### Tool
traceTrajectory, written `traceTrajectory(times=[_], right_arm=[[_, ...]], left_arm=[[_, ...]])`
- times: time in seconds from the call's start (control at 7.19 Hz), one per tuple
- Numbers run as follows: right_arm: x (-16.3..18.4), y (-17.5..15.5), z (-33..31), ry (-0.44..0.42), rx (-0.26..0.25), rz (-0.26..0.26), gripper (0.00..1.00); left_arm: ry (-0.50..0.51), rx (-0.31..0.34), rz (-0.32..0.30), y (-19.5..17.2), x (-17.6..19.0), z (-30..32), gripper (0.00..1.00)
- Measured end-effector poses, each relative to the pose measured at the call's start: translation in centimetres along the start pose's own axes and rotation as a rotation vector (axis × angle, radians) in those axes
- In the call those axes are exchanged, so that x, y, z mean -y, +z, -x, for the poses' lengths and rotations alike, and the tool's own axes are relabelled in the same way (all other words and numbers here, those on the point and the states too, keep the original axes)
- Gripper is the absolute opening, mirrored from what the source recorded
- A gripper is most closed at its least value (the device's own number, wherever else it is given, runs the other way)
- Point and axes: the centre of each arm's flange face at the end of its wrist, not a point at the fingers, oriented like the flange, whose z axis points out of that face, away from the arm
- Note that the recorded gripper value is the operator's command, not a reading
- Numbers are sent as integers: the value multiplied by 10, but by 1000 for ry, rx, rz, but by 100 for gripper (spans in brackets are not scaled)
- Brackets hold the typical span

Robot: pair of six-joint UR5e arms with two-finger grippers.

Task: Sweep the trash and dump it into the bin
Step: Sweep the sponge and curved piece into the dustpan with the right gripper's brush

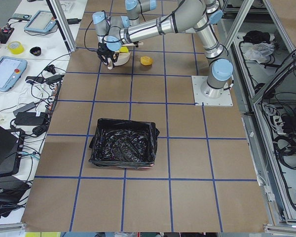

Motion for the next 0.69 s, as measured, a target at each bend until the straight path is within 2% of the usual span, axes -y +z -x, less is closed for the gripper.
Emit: traceTrajectory(times=[0.14, 0.42, 0.56, 0.69], right_arm=[[-4, 0, 8, 11, 3, -2, 0], [-9, -7, 22, 31, 10, -10, 0], [-11, -7, 26, 30, 5, -12, 0], [-12, -8, 24, 28, -22, -18, 0]], left_arm=[[2, 7, 5, 2, -6, 5, 0], [12, 14, 60, -1, -14, 11, 0], [33, 20, 120, 2, -14, 10, 0], [53, 15, 196, 6, -9, 5, 0]])
